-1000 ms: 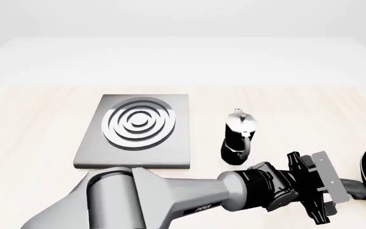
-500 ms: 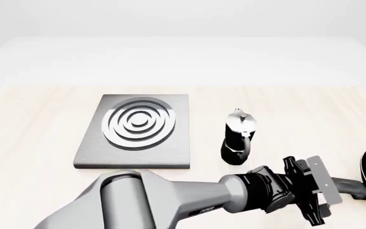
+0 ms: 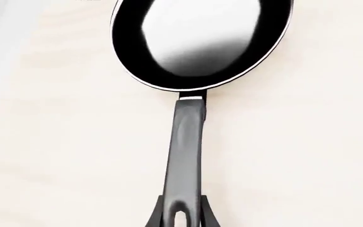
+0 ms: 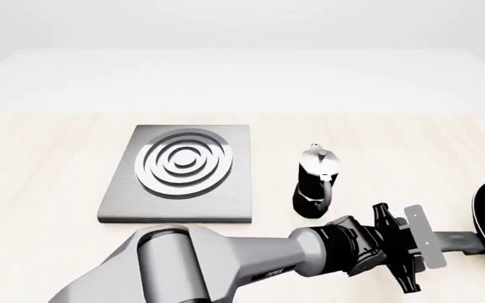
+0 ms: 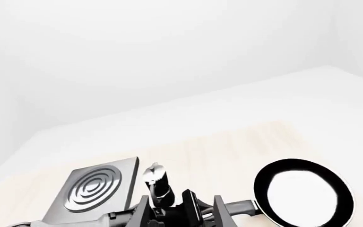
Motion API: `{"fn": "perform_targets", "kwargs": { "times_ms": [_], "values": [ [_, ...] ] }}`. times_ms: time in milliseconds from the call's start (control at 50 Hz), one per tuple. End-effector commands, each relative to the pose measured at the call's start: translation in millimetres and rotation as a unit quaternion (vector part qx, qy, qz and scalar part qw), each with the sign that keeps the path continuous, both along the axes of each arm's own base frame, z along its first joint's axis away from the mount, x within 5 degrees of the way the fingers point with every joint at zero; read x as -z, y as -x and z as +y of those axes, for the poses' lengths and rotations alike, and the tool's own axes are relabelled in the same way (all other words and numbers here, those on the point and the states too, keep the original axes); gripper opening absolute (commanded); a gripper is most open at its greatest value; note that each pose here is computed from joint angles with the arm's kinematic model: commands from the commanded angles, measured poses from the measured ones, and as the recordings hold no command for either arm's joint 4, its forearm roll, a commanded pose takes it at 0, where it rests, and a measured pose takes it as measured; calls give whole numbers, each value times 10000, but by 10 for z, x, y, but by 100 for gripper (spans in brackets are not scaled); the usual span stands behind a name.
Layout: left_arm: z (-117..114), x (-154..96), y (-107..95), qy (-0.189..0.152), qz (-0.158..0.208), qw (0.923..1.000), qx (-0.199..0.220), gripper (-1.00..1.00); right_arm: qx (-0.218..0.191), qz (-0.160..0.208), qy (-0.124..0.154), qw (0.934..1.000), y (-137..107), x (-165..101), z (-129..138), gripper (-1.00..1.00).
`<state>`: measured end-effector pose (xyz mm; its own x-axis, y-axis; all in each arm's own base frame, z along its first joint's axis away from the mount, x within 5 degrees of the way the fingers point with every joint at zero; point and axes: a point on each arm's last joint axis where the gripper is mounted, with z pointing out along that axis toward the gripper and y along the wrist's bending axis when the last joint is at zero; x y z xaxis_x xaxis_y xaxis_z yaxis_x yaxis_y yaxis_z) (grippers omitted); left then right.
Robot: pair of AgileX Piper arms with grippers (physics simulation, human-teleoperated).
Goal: Put the frying pan on the stove.
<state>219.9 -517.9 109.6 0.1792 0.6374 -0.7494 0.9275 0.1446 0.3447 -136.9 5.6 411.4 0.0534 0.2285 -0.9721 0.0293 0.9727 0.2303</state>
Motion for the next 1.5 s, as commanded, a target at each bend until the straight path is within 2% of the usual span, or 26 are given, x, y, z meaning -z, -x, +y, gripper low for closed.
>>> {"fn": "perform_targets", "kwargs": {
  "times_ms": [20, 140, 300, 520, 860, 1000, 1240, 1500],
  "values": [
    [62, -417, -126, 385, 57, 9990, -220, -100, -19, 33, 66, 10000, -15, 9, -7, 100],
    [116, -638, -147, 514, -12, 9984, -247, -100, -17, 17, 111, 9999, -6, 4, -6, 100],
    [179, -808, -163, 599, -62, 9978, -277, -100, -15, 16, 149, 9999, -5, 3, -6, 100],
    [332, -1121, -295, 811, -152, 9956, -451, -100, -17, 6, 216, 9998, 1, -1, -7, 100],
    [655, -1423, -409, 902, -265, 9934, -661, -100, -21, -15, 255, 9997, 13, -7, -9, 100],
    [846, -1658, -478, 988, -345, 9913, -800, -100, -26, -28, 301, 9995, 20, -11, -11, 100],
    [1102, -1896, -527, 1084, -392, 9884, -987, -100, -31, -33, 354, 9994, 23, -13, -13, 100],
    [1380, -2071, -602, 1087, -454, 9858, -1199, -100, -46, -45, 397, 9992, 30, -17, -17, 100]
  ]
}}
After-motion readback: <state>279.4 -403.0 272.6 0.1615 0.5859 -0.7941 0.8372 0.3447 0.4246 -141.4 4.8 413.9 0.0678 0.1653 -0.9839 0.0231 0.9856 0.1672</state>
